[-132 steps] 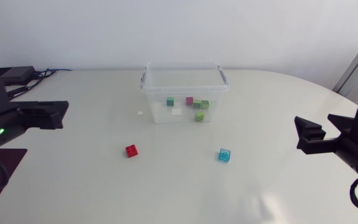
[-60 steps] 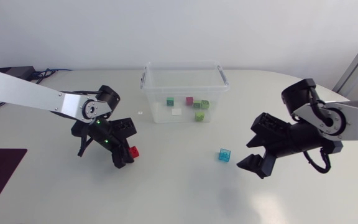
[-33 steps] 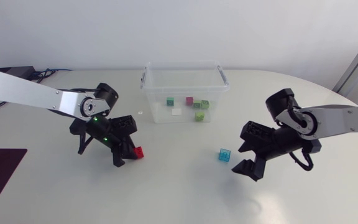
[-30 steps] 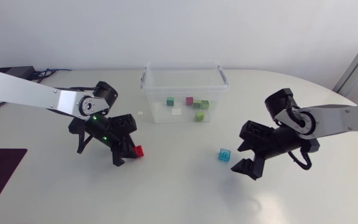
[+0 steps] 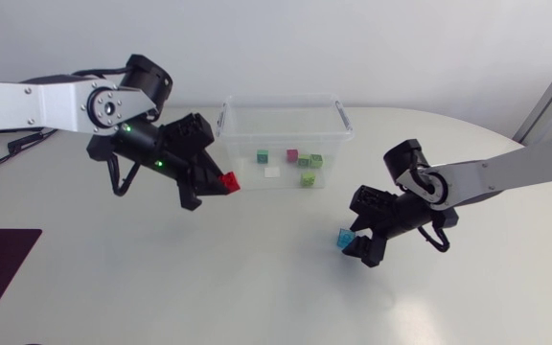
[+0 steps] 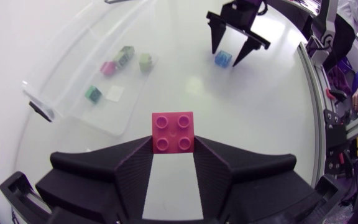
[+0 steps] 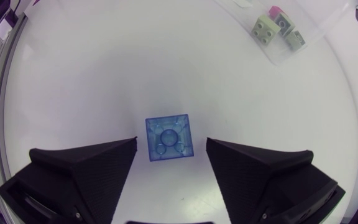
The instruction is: Place the duplo bricks in the container
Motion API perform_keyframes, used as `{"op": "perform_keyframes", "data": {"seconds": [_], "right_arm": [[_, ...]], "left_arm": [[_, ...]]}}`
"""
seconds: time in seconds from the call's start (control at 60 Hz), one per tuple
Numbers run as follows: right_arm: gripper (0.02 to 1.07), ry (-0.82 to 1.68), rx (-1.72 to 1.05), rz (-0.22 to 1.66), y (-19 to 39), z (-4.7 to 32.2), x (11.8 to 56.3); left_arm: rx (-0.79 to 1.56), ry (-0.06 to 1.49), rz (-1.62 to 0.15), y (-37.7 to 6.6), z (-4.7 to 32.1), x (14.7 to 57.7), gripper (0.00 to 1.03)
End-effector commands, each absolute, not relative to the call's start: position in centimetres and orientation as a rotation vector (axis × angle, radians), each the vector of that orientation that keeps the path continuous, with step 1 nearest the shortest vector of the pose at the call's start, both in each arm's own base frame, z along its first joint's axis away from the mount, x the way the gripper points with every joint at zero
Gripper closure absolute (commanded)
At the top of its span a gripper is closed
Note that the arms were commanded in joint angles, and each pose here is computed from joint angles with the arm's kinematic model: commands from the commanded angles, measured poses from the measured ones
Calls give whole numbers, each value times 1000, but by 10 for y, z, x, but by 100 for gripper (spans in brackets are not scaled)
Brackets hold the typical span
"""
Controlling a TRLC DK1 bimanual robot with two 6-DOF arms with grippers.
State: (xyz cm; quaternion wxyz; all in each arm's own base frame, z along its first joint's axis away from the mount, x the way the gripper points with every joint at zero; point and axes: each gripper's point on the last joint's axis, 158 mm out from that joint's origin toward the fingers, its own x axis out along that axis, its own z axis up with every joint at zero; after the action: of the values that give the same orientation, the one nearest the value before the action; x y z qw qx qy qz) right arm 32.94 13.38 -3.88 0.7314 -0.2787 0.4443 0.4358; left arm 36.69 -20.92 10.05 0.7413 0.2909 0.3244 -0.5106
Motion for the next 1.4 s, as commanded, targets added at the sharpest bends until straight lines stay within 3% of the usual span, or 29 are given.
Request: {"op": "perform_keyframes", "data": {"seconds": [0.0, 0.033, 0.117, 0.267, 0.5, 0.55, 0.6, 0.633, 0.667, 0.85, 1.017, 1.25, 1.383], "right_arm": [[67, 968, -619, 953, 139, -41, 336], [80, 966, -618, 951, 140, -41, 337], [87, 984, -600, 949, 139, -42, 337], [89, 998, -584, 940, 133, -34, 330], [89, 894, -589, 905, 139, 39, 331], [89, 874, -587, 898, 142, 56, 333], [89, 843, -581, 891, 147, 76, 335], [89, 822, -576, 885, 151, 88, 338], [89, 796, -569, 876, 154, 102, 342], [88, 653, -518, 824, 175, 172, 374], [88, 561, -471, 778, 185, 211, 413], [88, 462, -414, 737, 204, 232, 473], [87, 446, -411, 717, 217, 224, 504]], "left_arm": [[597, 665, -1093, -217, 128, 384, 79], [579, 649, -1074, -219, 135, 396, 79], [535, 617, -1039, -223, 147, 420, 79], [458, 557, -975, -234, 162, 464, 79], [357, 501, -869, -241, 181, 528, 74], [345, 506, -823, -240, 178, 542, 64], [339, 518, -774, -237, 174, 555, 38], [336, 521, -745, -234, 173, 562, 15], [334, 522, -730, -233, 174, 566, 2], [363, 570, -634, -219, 169, 570, 3], [369, 660, -592, -194, 183, 550, 3], [366, 681, -567, -159, 226, 488, 3], [363, 665, -562, -149, 244, 447, 3]]}}
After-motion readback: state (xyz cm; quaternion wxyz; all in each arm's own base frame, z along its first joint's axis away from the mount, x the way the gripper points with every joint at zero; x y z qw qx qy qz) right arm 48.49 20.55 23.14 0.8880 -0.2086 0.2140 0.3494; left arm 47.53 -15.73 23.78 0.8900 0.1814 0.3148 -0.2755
